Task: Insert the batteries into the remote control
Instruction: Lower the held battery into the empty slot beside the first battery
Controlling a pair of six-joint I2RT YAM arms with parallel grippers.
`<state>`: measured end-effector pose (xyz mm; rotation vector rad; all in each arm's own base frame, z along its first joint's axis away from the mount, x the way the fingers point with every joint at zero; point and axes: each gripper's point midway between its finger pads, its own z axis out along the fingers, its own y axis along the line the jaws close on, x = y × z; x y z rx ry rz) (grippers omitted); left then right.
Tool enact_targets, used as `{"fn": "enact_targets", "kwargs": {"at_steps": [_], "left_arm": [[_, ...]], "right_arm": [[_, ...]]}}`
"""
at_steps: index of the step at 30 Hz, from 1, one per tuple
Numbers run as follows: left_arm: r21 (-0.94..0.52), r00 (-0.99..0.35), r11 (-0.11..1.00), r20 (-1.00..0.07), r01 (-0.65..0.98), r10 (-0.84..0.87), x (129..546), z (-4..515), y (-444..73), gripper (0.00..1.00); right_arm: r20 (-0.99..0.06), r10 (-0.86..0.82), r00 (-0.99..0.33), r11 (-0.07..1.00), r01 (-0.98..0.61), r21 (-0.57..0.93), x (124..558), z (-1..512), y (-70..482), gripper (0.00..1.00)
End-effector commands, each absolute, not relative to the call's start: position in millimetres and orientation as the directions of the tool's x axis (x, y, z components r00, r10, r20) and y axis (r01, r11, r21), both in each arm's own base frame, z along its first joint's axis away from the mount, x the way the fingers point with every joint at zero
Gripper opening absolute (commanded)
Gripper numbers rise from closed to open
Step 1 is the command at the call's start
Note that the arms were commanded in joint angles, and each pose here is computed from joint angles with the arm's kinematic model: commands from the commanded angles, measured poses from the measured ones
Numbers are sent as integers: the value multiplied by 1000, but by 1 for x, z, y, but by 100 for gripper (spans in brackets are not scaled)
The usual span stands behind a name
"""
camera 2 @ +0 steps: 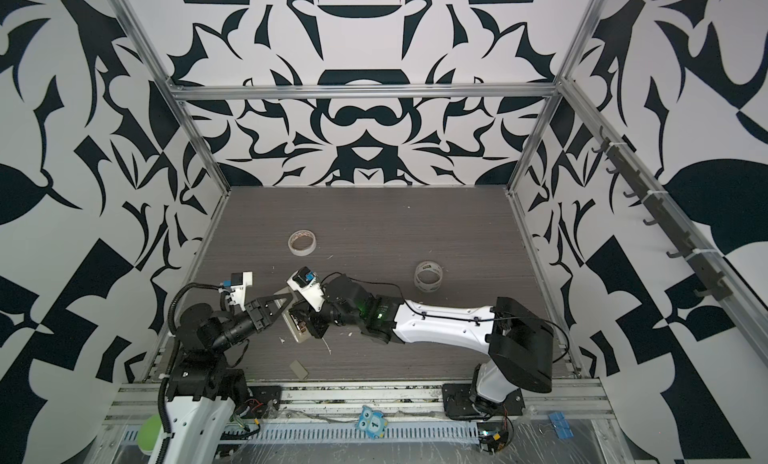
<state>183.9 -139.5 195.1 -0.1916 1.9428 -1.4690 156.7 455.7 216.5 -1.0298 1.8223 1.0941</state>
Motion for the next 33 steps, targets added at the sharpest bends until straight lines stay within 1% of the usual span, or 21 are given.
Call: {"fn": "enact_targets", "kwargs": {"at_steps": [1,12,22,33], "left_arm": [[-882,-739,351,-459,314,-493,182,208,-140,0],[-881,-735,351,-462,317,-496,181,209,-140,0],[-882,-736,350,-460,316,-497,182,208,-140,0],[-882,-735,350,-461,317,-497,182,209,-140,0]], "right_arm": [[-906,-197,-375,312,-900,305,160,233,458,0],[-895,-212,-392,332,-890,311,161,225,457,0],[-890,-226,-397,327,-891,314,158,220,455,0],[-884,-240,-401,333,-890,313,159,218,455,4]]}}
